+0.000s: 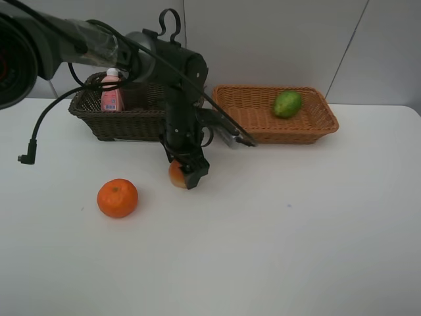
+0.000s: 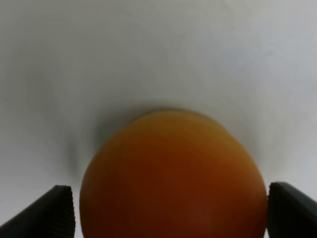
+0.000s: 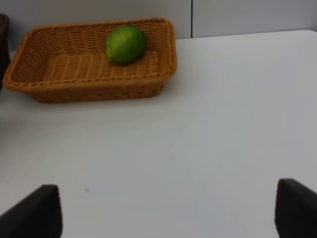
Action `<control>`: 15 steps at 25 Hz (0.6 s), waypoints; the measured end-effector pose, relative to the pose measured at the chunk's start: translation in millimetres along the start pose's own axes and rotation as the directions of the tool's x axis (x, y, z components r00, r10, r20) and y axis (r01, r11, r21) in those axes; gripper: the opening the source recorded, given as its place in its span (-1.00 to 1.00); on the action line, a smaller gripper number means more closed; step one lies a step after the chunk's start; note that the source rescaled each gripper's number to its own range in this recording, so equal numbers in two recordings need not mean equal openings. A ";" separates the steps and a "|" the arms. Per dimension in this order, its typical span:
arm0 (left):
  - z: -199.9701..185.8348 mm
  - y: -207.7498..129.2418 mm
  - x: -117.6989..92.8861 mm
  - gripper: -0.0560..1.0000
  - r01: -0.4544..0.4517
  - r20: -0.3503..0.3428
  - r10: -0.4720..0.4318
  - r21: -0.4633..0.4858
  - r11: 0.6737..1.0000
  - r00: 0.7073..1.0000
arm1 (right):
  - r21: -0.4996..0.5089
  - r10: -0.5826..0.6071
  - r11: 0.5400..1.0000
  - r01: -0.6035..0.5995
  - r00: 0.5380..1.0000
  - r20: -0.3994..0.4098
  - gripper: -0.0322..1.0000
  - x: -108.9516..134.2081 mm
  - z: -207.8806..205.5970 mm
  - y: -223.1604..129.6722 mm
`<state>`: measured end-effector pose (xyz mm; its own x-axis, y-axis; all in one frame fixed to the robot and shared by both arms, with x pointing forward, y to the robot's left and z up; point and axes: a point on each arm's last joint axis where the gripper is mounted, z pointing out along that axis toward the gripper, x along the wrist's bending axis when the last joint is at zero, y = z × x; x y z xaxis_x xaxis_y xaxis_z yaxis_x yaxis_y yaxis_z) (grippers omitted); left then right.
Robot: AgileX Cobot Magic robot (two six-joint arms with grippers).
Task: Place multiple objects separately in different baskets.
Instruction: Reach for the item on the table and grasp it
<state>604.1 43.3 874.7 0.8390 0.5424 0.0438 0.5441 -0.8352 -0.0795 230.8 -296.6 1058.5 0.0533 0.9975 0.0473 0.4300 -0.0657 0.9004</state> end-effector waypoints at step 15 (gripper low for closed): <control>2.2 1.6 0.4 0.98 0.000 -0.004 0.000 -0.013 1.000 1.000 | 0.000 0.000 1.000 0.000 1.000 0.000 1.00 0.0 0.0 0.0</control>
<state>605.3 42.4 872.4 0.8392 0.5417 0.0479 0.5438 -0.8365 -0.0669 230.8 -296.6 1058.5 0.0533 0.9975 0.0473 0.4300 -0.0657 0.9004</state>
